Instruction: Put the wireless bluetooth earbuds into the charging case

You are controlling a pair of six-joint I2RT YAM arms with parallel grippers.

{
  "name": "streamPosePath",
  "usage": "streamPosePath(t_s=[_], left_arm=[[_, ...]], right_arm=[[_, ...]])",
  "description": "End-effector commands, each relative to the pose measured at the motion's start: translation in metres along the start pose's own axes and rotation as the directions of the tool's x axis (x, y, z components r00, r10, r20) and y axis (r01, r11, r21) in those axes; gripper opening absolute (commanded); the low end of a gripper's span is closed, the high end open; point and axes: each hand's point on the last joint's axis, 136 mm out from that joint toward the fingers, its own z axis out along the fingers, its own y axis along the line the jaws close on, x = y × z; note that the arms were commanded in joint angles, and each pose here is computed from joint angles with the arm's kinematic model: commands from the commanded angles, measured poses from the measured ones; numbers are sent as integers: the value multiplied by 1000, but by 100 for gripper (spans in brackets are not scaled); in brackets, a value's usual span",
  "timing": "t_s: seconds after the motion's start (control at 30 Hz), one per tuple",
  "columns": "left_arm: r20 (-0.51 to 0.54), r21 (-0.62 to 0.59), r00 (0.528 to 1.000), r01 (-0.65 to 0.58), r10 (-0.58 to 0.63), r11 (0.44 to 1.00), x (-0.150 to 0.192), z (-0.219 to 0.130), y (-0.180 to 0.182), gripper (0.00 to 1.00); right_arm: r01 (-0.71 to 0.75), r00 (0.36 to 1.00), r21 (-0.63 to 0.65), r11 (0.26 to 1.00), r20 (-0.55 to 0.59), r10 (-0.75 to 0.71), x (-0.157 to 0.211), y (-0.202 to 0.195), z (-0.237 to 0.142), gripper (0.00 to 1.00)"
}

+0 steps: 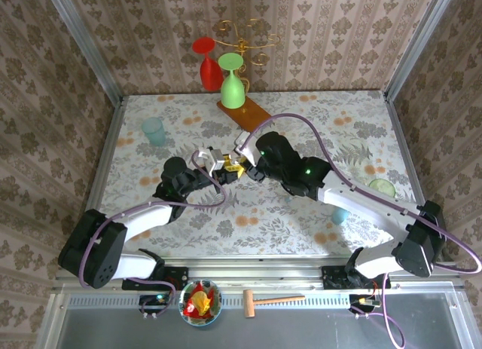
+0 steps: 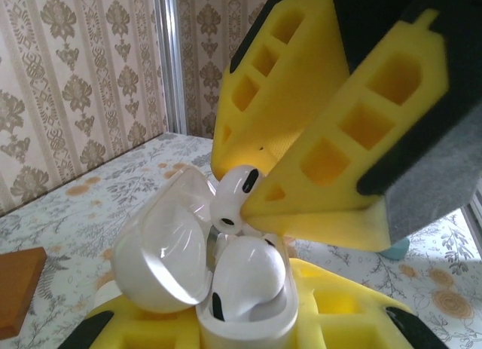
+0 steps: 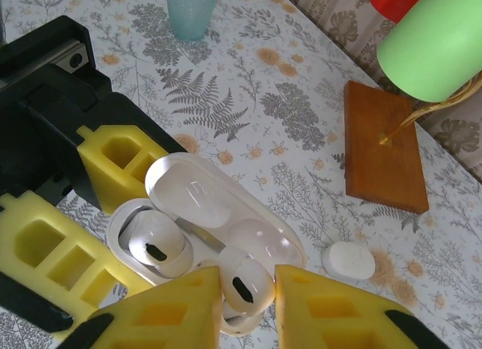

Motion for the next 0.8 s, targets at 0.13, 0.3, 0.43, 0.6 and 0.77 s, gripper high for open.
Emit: streamPosePath(t_s=[0.13, 0.3, 0.43, 0.6, 0.77], left_arm=[[52, 11, 998, -21, 20, 1000, -20, 2, 0, 1], [60, 1, 998, -11, 11, 1000, -19, 1, 4, 2], [64, -4, 998, -6, 7, 1000, -17, 1, 6, 1], [83, 1, 996, -12, 12, 1000, -18, 1, 6, 2], [83, 12, 995, -64, 63, 998, -16, -2, 0, 1]], right_arm=[[-4, 1000, -35, 999, -5, 4, -3, 8, -1, 36], [-27, 999, -28, 999, 35, 28, -10, 0, -16, 46], [-81, 992, -87, 993, 90, 88, -16, 0, -29, 54], [-234, 952, -169, 958, 158, 260, -20, -14, -40, 60], [-460, 856, -225, 859, 145, 496, -18, -40, -38, 62]])
